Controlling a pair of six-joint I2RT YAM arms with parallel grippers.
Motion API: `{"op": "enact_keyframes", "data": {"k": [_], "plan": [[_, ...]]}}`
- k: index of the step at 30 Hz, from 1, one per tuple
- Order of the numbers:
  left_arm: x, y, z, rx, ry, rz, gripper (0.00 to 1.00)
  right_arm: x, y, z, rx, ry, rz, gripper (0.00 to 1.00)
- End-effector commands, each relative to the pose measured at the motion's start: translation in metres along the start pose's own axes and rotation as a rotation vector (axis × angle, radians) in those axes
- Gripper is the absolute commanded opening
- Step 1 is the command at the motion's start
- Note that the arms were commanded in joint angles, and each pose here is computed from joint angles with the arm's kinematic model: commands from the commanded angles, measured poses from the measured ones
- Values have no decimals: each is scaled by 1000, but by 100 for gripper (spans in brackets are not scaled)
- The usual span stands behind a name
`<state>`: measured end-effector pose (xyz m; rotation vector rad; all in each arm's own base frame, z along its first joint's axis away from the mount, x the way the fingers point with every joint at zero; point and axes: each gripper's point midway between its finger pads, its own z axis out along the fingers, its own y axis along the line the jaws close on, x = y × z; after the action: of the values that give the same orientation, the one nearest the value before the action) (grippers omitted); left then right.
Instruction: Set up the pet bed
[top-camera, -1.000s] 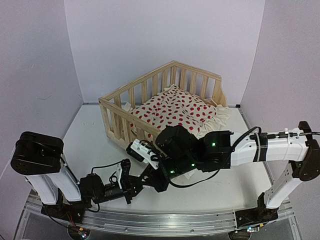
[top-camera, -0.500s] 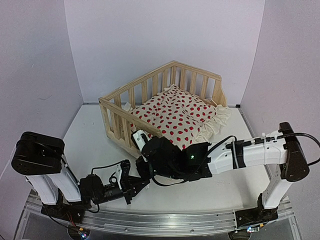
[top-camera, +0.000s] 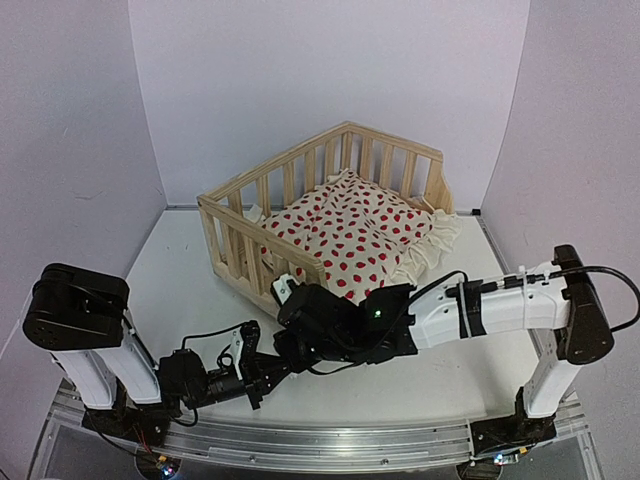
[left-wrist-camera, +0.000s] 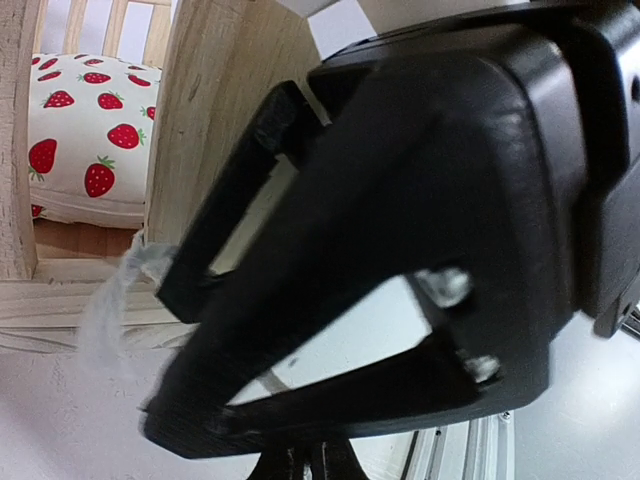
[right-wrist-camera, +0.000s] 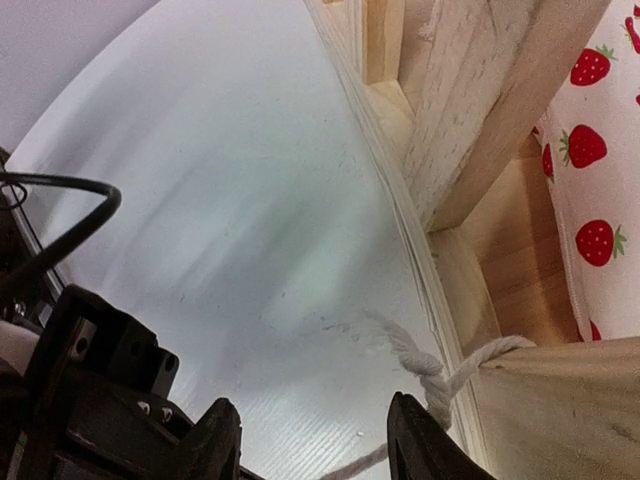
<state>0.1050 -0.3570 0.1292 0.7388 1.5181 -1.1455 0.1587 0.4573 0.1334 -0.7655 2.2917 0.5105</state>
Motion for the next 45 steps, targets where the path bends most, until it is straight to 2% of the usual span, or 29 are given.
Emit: {"op": "enact_keyframes", "data": {"k": [1, 8, 13, 16, 18, 21, 25, 27, 29, 31, 33, 39, 45], "plan": [[-24, -10, 1, 36, -92, -18, 0, -16, 8, -42, -72, 35, 66, 54], [-23, -10, 4, 34, -91, -25, 0, -8, 11, -66, -170, 86, 99, 59], [-22, -6, 2, 16, -87, -20, 0, 7, 6, -83, -233, 115, 25, 60], [-22, -6, 3, 18, -87, -27, 0, 3, 0, -83, -277, 113, 36, 62], [-21, -8, 5, 28, -84, -34, 0, -3, 12, -75, -312, 123, 19, 61], [-19, -11, 8, 45, -81, -41, 0, -26, 31, -56, -318, 100, 3, 55], [-19, -14, 10, 57, -80, -45, 0, -57, 32, -39, -240, 10, 44, 46], [-19, -14, 11, 59, -79, -46, 0, -61, 40, -33, -271, -3, 78, 42], [-20, -14, 10, 58, -82, -47, 0, -53, 43, -27, -280, 28, 106, 44], [-22, -13, 7, 50, -89, -50, 0, -40, 31, -27, -232, 69, 117, 54], [-24, -13, 5, 51, -92, -51, 0, -36, 23, -36, -222, 65, 119, 58], [-28, -13, 4, 50, -103, -46, 0, -36, 18, -83, -292, 62, 117, 58], [-34, -9, -5, 28, -118, -59, 0, -4, 10, -120, -325, 201, 49, 56]]}}
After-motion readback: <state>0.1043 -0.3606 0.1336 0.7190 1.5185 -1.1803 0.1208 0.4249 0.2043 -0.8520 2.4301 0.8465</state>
